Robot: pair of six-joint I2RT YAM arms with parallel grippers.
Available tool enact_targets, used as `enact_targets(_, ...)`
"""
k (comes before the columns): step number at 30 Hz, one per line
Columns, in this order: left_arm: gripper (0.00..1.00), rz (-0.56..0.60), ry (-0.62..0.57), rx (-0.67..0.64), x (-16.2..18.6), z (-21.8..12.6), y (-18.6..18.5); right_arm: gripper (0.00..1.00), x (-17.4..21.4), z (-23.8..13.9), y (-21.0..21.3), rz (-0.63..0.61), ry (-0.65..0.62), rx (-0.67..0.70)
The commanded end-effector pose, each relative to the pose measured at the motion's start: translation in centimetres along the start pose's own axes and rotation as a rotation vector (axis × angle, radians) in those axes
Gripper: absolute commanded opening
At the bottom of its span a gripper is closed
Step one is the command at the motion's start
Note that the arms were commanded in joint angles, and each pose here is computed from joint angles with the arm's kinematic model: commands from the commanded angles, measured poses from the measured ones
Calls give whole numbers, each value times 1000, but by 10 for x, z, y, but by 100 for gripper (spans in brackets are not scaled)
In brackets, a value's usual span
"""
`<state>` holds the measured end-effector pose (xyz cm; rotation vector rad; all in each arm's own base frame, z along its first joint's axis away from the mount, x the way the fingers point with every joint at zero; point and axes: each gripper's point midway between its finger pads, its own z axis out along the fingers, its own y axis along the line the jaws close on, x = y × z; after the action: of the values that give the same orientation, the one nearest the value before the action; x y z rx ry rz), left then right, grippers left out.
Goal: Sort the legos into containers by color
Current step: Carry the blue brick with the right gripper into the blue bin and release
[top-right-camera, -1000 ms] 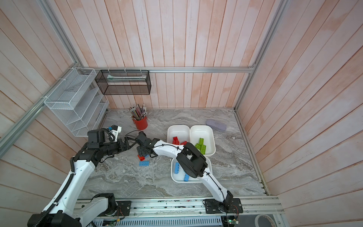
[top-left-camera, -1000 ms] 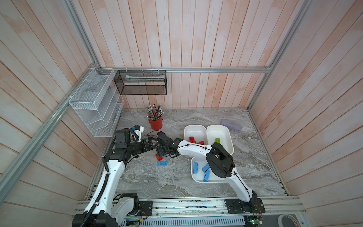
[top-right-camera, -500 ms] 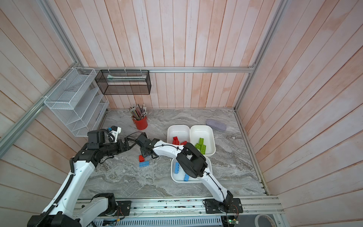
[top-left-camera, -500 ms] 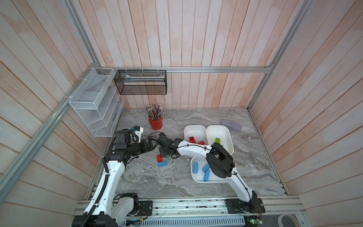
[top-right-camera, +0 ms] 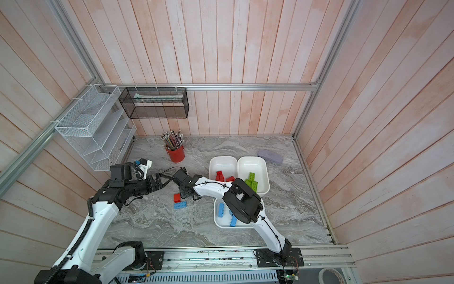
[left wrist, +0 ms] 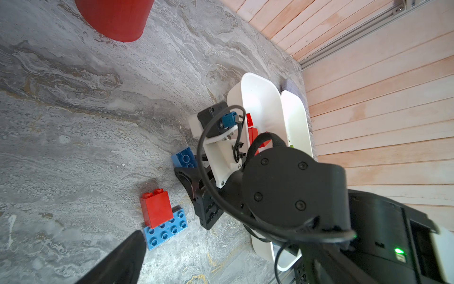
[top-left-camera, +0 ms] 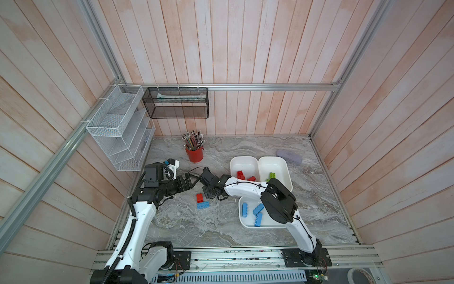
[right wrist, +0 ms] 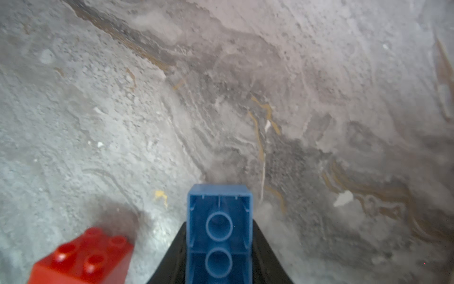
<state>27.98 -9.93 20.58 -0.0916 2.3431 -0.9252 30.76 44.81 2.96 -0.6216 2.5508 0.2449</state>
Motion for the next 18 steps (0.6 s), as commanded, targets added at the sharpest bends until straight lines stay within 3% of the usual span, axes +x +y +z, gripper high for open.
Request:
enact_targets(1, 100, 15, -11, 23, -1, -3, -5, 32, -20, -35, -22, 72, -63, 6)
enact_targets(12, 100, 16, -12, 77, -5, -3, -15, 31, -26, -121, -97, 212, -174, 54)
enact_targets(18, 100, 7, -5, 95, -3, 0, -15, 31, 16, -160, -124, 218, -107, 65)
